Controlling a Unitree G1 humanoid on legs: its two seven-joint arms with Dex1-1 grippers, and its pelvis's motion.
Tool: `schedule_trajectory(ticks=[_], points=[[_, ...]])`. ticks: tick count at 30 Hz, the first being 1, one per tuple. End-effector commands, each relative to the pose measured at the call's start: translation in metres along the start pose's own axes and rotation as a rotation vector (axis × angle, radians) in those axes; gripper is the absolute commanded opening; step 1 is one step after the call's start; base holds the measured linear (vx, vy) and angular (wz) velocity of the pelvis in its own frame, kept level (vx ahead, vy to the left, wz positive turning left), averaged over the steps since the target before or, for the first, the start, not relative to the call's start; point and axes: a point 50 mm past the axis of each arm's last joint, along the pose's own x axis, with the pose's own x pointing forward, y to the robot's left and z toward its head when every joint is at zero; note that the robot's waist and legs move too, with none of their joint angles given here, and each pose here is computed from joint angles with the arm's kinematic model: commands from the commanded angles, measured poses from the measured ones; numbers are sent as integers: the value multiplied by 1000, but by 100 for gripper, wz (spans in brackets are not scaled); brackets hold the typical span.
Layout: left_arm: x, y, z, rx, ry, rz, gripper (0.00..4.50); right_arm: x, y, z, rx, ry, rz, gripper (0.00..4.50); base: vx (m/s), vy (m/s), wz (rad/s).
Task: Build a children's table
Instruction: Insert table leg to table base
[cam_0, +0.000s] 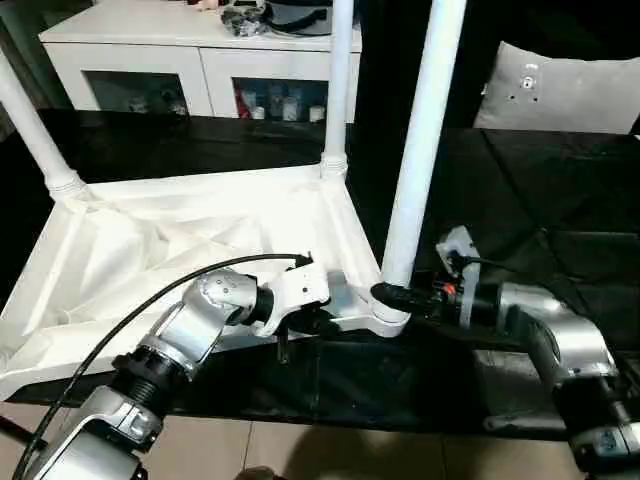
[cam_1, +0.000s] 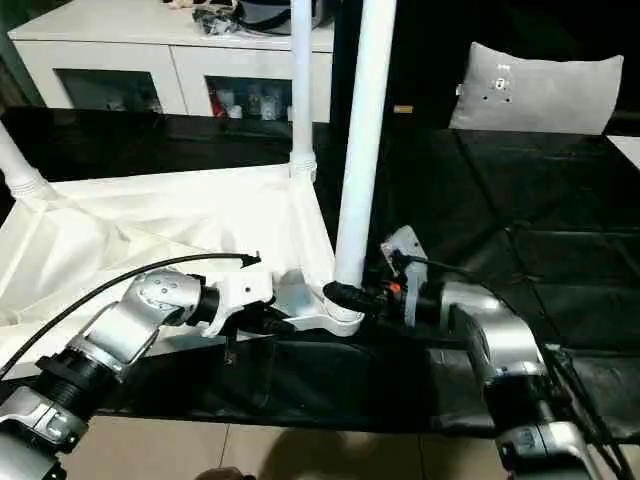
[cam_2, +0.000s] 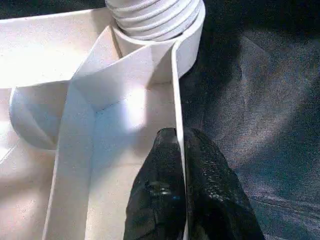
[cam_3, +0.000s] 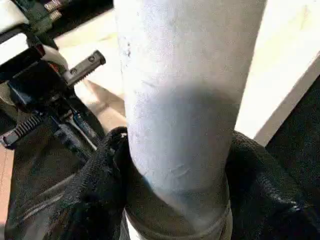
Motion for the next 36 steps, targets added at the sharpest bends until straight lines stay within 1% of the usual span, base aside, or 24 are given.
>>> schedule_trajectory(ticks=[1, 3, 5, 9, 12, 18, 22, 24, 26, 28, 29, 32, 34, 36], points=[[4, -4, 4, 38, 5, -46, 0, -1, 5, -36, 57, 93, -36, 245, 0, 0, 0], [5, -4, 3, 36, 4, -45, 0, -2, 6, -38, 47, 89, -46, 245, 0, 0, 0], [6, -4, 4, 31, -4, -37, 0, -3, 5, -42, 0, 79, -96, 245, 0, 0, 0], [7, -4, 5, 22, -15, -27, 0, -4, 4, -47, -32, 47, -153, 245, 0, 0, 0], [7, -4, 4, 21, -16, -25, 0, -4, 4, -47, -46, 34, -165, 245, 0, 0, 0], [6, -3, 4, 23, -14, -20, 0, 0, 3, -40, -68, -16, -180, 245, 0, 0, 0], [6, -1, 5, 28, -12, -11, 0, 7, 2, -27, -93, -92, -167, 244, 0, 0, 0], [6, -1, 5, 29, -10, -10, 0, 8, 3, -24, -95, -106, -157, 243, 0, 0, 0], [5, -1, 4, 32, -5, -8, 0, 8, 3, -25, -96, -98, -154, 241, 0, 0, 0], [5, -1, 4, 32, -4, -8, 0, 7, 3, -27, -95, -93, -159, 226, 0, 0, 0], [5, -1, 3, 32, -4, -7, 0, 7, 2, -28, -96, -92, -162, 226, 0, 0, 0], [5, 0, 3, 33, -3, -5, 0, 6, 2, -28, -95, -91, -163, 197, 0, 0, 0], [5, 0, 3, 34, -1, -2, 0, 6, 2, -28, -93, -88, -162, 191, 0, 0, 0], [4, 1, 3, 34, 0, 0, 0, 7, 2, -29, -94, -83, -160, 166, 0, 0, 0]])
